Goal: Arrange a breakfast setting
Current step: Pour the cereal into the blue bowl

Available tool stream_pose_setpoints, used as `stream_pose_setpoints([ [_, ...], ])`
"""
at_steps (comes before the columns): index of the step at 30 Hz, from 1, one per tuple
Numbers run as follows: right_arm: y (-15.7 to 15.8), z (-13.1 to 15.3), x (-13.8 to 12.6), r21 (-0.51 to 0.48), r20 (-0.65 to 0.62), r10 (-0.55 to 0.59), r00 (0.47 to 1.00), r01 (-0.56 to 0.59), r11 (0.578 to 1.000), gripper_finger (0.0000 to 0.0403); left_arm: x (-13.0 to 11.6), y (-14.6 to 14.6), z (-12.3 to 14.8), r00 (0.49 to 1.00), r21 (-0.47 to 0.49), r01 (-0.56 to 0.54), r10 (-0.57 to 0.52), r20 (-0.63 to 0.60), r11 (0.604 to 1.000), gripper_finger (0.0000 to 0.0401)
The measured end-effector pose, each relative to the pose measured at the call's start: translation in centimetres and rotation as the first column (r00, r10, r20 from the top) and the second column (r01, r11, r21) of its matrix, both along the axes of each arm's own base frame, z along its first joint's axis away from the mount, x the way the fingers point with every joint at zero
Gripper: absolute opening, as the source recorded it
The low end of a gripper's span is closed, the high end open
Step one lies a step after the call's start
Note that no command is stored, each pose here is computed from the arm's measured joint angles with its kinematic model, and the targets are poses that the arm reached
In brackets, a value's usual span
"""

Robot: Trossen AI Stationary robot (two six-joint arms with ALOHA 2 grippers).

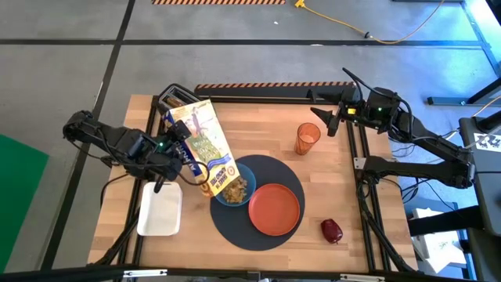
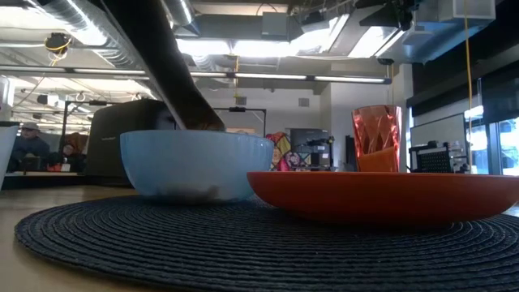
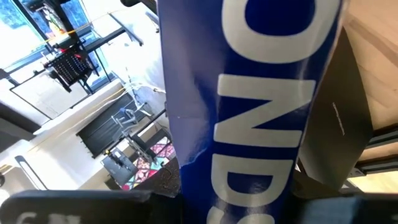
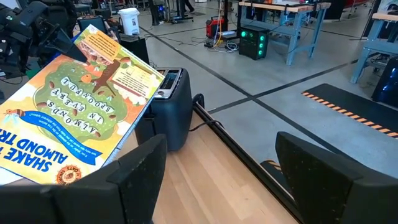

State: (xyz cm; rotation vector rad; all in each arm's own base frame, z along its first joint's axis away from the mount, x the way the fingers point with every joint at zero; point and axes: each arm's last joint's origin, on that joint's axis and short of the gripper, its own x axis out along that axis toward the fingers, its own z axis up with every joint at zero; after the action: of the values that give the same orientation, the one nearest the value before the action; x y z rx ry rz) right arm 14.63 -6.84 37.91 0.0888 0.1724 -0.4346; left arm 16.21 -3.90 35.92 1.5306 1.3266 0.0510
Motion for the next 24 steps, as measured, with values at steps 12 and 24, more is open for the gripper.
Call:
stream_pose_setpoints([
  [12, -0.01, -0.01, 0.01, 0.000, -0.001, 0.000, 1.000, 0.000, 1.000, 0.0289, -0.03, -0.08, 0.04, 1.000, 0.006, -0.006, 0.006, 0.019, 1.000, 0.0112],
  [24, 0.00, 0.00, 0.01, -0.001, 0.000, 0.000, 1.000, 0.000, 1.000, 0.0289, -0.04, -0.15, 0.10, 1.000, 0.033, 0.003, -0.003, 0.022, 0.999, 0.0112],
])
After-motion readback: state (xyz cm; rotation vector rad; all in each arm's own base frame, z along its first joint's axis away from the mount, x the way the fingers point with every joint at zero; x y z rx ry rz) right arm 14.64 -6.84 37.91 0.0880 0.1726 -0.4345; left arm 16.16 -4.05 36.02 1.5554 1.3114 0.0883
